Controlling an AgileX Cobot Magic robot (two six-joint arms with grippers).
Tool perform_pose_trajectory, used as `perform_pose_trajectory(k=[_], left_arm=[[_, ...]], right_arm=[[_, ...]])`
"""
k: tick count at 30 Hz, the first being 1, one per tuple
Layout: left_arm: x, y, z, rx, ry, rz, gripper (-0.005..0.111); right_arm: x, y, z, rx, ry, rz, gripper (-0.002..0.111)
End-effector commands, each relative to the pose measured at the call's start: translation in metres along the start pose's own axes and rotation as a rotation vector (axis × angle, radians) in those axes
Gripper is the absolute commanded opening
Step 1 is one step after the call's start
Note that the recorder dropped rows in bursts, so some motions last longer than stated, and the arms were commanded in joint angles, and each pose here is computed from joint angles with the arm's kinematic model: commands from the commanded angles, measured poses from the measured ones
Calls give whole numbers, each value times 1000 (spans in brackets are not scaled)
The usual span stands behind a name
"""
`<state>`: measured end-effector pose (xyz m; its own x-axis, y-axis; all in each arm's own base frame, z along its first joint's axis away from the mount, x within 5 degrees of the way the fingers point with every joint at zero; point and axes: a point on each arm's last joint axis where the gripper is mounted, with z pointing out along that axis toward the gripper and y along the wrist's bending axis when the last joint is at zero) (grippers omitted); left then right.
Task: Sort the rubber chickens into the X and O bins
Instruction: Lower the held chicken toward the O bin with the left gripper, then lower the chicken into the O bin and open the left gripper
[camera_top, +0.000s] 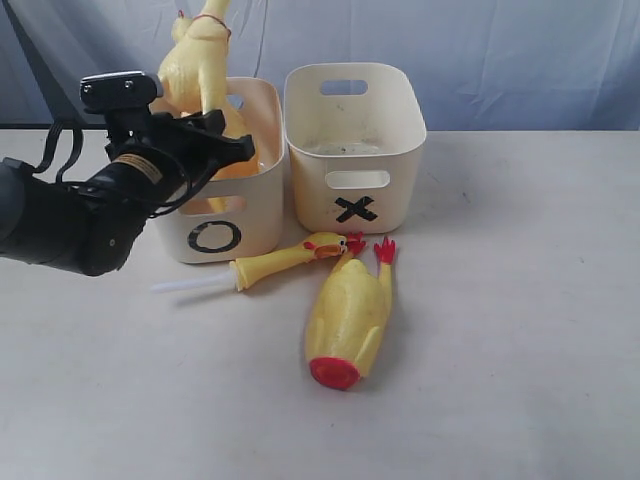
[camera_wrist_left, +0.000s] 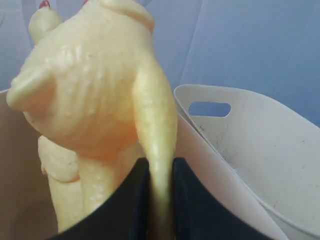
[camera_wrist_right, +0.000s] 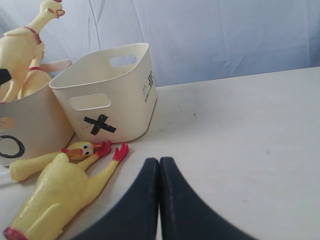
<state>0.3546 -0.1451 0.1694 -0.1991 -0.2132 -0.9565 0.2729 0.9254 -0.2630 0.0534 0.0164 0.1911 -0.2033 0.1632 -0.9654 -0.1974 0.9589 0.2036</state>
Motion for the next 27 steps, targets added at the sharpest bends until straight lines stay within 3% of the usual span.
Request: perform_pose_trajectory(k=[1, 11, 27], left_arm=[[-1, -1, 2, 0, -8, -7, 0], [32, 7, 8, -32, 111, -82, 0], [23, 1, 7, 18, 79, -48, 0]], right_arm=[[0, 0, 0, -2, -10, -3, -1], [0, 0, 0, -2, -10, -3, -1], [0, 0, 0, -2, -10, -3, -1]])
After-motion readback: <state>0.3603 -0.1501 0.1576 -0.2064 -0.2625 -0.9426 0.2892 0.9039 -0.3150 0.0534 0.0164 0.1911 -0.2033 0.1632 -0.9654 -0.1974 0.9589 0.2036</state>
